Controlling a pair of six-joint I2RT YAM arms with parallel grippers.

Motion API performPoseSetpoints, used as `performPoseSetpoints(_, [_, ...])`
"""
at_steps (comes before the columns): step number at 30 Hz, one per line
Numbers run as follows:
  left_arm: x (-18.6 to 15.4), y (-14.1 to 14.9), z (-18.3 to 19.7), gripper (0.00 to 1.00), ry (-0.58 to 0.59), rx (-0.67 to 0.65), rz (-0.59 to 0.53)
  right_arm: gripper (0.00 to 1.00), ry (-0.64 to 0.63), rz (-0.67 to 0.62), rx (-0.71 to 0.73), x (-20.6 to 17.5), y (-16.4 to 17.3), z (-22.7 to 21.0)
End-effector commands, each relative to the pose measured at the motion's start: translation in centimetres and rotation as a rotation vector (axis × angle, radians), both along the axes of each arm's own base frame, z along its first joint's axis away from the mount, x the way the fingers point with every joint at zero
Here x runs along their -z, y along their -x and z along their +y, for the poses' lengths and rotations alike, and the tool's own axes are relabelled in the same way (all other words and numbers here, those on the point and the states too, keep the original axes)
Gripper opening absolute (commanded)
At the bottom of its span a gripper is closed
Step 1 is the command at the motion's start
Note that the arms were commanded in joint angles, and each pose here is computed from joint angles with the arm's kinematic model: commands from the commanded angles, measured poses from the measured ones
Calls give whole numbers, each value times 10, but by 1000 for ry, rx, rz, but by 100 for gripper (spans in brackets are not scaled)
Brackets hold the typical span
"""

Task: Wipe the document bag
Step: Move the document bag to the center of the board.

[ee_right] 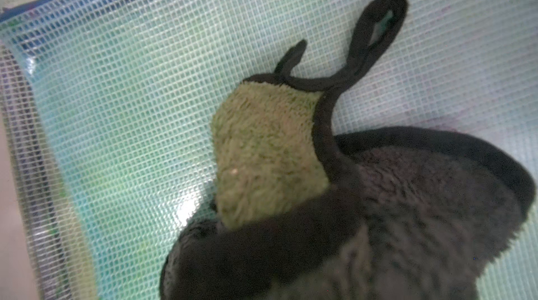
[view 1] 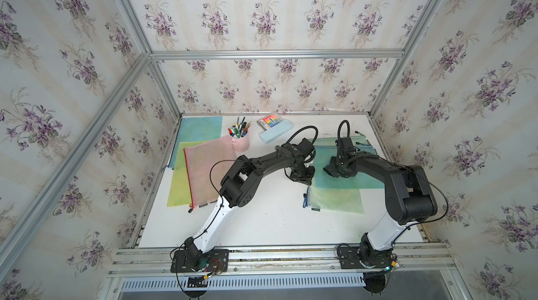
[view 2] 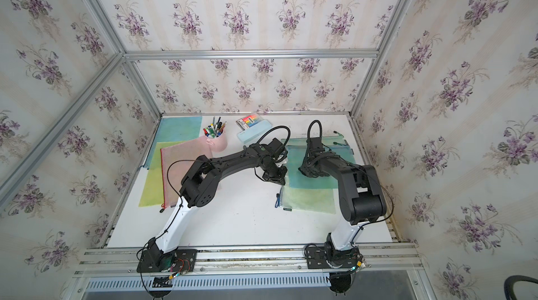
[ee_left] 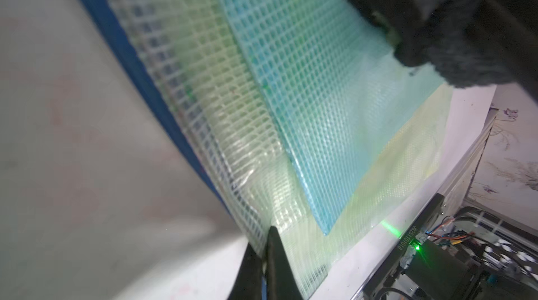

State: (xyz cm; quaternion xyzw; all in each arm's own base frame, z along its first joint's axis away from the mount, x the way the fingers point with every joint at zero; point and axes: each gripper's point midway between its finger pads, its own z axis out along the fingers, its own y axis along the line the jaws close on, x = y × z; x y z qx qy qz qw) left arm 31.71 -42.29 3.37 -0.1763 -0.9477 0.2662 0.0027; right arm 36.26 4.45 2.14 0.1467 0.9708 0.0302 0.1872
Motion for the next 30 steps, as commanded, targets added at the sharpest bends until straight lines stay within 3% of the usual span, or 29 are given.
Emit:
performPoseSetpoints(1, [-34,-1,32,0,-79,3,-122,23,25,63,9,2,16,-19])
performPoseSetpoints(7, [-61,32,85,0,-129,-8,-172,24,73,27,-16,-10,-2,-31])
performPoseSetpoints(13, [-33,56,139,0,-175,-122,-103,23,76,1,-49,-15,-17,-29])
performPoseSetpoints(17, [-18,64,166,0,-168,-206,-79,23,69,-83,-91,-39,-23,-17])
performPoseSetpoints(21, [-11,62,178,0,-122,-271,-55,23,136,-166,-227,-71,-21,26])
performPoseSetpoints(24, [-8,67,178,0,-84,-267,-12,23,145,-171,-336,-84,-3,83])
performPoseSetpoints(30, [0,72,180,0,-18,-269,50,22,-32,-117,-583,-53,70,222])
